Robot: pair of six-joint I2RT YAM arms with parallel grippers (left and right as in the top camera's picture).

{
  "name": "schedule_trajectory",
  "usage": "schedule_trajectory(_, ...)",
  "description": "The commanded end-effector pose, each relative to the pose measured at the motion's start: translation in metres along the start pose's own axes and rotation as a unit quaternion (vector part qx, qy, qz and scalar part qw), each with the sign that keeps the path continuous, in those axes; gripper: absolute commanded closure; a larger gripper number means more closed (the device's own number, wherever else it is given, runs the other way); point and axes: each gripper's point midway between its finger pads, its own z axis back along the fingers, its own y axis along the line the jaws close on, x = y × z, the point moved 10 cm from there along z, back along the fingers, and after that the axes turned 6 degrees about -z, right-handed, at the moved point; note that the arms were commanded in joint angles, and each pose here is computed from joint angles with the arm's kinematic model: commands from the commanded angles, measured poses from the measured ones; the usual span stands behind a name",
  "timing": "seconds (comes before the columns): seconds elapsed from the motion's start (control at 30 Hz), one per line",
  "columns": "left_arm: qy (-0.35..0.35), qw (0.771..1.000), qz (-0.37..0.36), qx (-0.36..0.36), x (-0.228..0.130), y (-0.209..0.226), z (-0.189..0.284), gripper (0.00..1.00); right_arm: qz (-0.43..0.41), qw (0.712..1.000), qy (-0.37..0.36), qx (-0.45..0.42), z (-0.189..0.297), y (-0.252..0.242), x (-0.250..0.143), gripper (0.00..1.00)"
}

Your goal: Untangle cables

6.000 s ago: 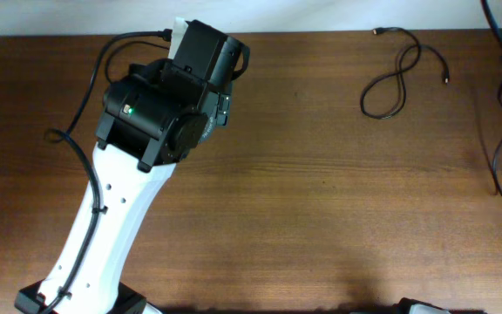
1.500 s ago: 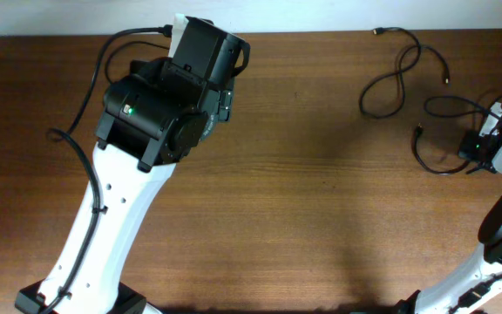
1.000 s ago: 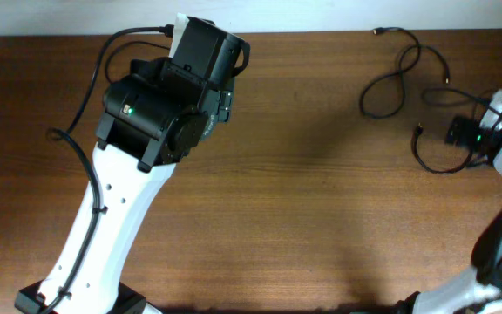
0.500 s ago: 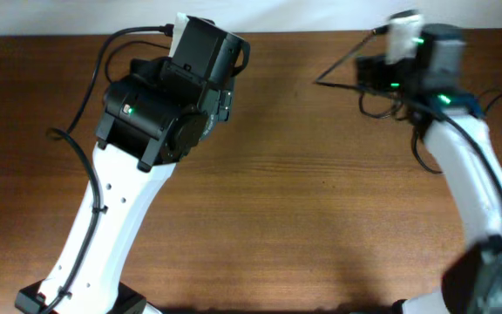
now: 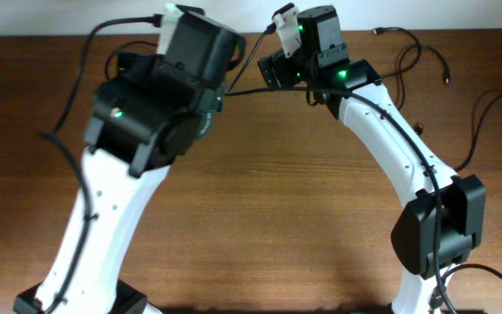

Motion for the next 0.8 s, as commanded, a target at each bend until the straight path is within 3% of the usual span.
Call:
schedule_trajectory(0.0, -0.041, 0.997, 0.052, 0.031, 0.002, 0.036, 0.038, 0.01, 0.001, 1.000, 0.013, -0.006, -0.010, 0.006, -0.003, 0.02)
schedule_trajectory(0.17, -0.048, 0.996, 0.066, 0.025, -0.004, 0.051, 0.056, 0.01, 0.006, 0.999, 0.036, 0.006, -0.022, 0.022, -0.014, 0.02)
schedule_trajectory(0.27, -0.038, 0.997, 0.068, 0.014, 0.003, 0.042, 0.039, 0.01, 0.014, 0.998, 0.058, 0.005, -0.017, 0.024, -0.016, 0.02)
schedule_trajectory(0.37, -0.045, 0.998, 0.046, -0.021, 0.024, 0.020, 0.004, 0.01, 0.028, 0.993, 0.100, -0.052, -0.009, 0.016, -0.022, 0.02)
schedule_trajectory(0.53, -0.016, 0.998, 0.058, 0.001, 0.043, -0.015, -0.089, 0.01, 0.027, 0.992, 0.097, -0.071, 0.024, 0.013, -0.011, 0.02)
schedule_trajectory(0.77, 0.087, 0.991, 0.095, 0.025, 0.018, -0.047, -0.229, 0.01, 0.012, 0.992, 0.044, -0.115, 0.096, -0.010, 0.017, 0.02)
